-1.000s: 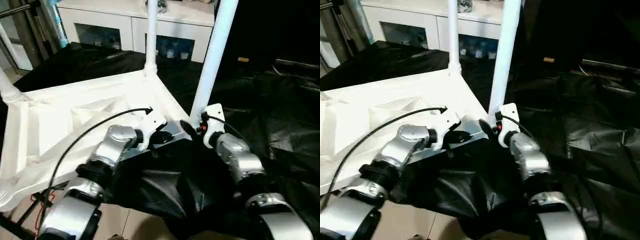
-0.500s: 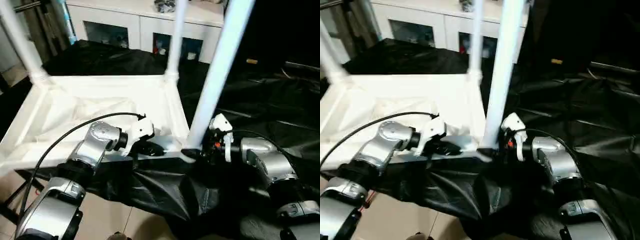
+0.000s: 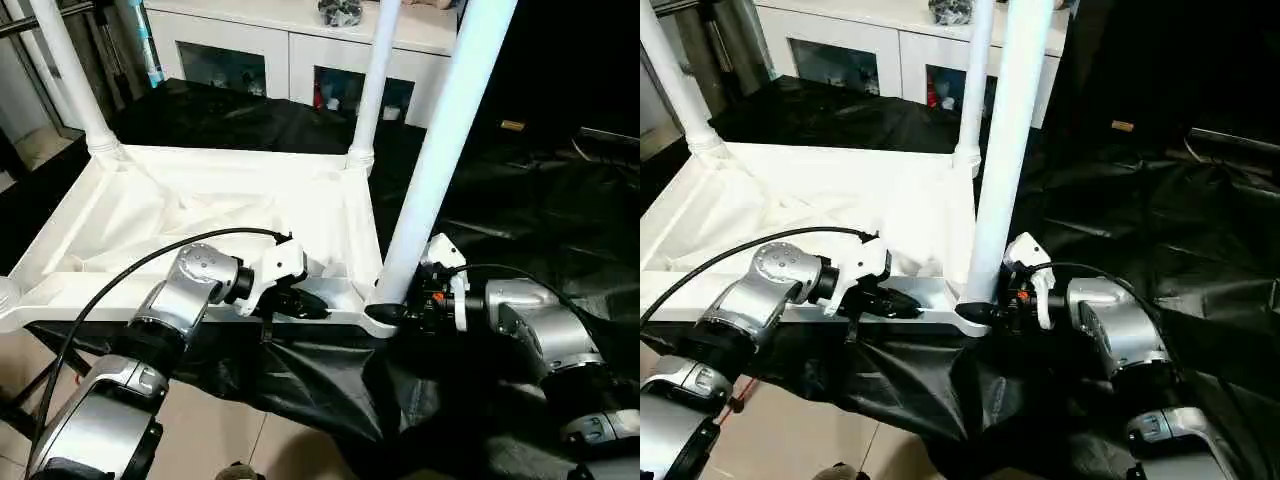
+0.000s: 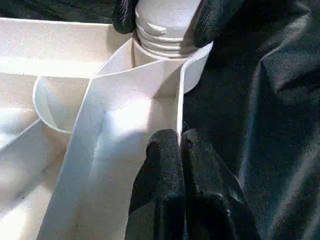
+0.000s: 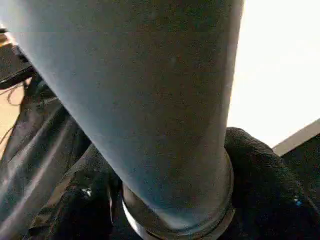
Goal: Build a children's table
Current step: Rotate leg to tighten
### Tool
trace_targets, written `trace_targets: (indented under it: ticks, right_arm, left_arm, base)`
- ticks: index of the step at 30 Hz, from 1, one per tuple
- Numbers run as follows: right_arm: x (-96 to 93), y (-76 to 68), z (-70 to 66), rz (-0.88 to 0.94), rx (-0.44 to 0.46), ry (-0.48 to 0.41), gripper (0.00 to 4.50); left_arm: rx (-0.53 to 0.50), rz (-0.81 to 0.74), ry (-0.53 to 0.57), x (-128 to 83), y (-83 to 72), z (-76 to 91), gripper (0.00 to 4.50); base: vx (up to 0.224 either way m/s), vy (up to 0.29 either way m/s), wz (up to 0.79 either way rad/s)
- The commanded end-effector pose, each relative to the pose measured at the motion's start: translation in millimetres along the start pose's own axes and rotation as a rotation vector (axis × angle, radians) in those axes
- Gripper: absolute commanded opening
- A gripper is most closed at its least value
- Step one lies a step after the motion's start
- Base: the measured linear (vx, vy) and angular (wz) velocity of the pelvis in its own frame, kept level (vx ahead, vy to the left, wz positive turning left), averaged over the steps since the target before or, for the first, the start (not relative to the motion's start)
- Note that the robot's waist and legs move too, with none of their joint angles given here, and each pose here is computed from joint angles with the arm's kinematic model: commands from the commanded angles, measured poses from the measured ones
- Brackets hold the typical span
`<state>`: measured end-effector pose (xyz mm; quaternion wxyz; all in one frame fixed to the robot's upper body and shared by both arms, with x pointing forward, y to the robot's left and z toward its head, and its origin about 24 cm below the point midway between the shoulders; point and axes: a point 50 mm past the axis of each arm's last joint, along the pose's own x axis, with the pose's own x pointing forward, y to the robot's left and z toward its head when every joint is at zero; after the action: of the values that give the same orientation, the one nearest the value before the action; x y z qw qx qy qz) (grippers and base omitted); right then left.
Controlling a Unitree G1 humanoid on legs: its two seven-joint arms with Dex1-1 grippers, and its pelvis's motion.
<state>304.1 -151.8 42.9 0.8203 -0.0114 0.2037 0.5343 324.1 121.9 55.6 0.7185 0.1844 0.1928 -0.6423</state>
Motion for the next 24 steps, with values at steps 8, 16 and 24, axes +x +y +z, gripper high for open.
trace_targets:
  ticks: [8, 16, 24]
  right_arm:
    - [58.8, -11.0, -11.2, -0.481, 0.184, -0.017, 2.67]
    - [76.9, -9.5, 1.6, -0.563, 0.169, -0.102, 3.22]
    - [64.2, -10.8, 8.7, -0.420, 0.069, -0.122, 3.77]
  left_arm:
    - [-0.066, 0.275, -0.099, 42.1, 13.3, 36.6, 0.00]
    - [-0.074, 0.277, -0.155, 63.3, 6.1, 54.6, 0.00]
    - [-0.040, 0.254, -0.129, 53.0, 7.6, 45.6, 0.00]
  base:
    - [0.000, 0.000, 0.00]
    - [0.000, 0.000, 0.00]
    - [0.000, 0.000, 0.00]
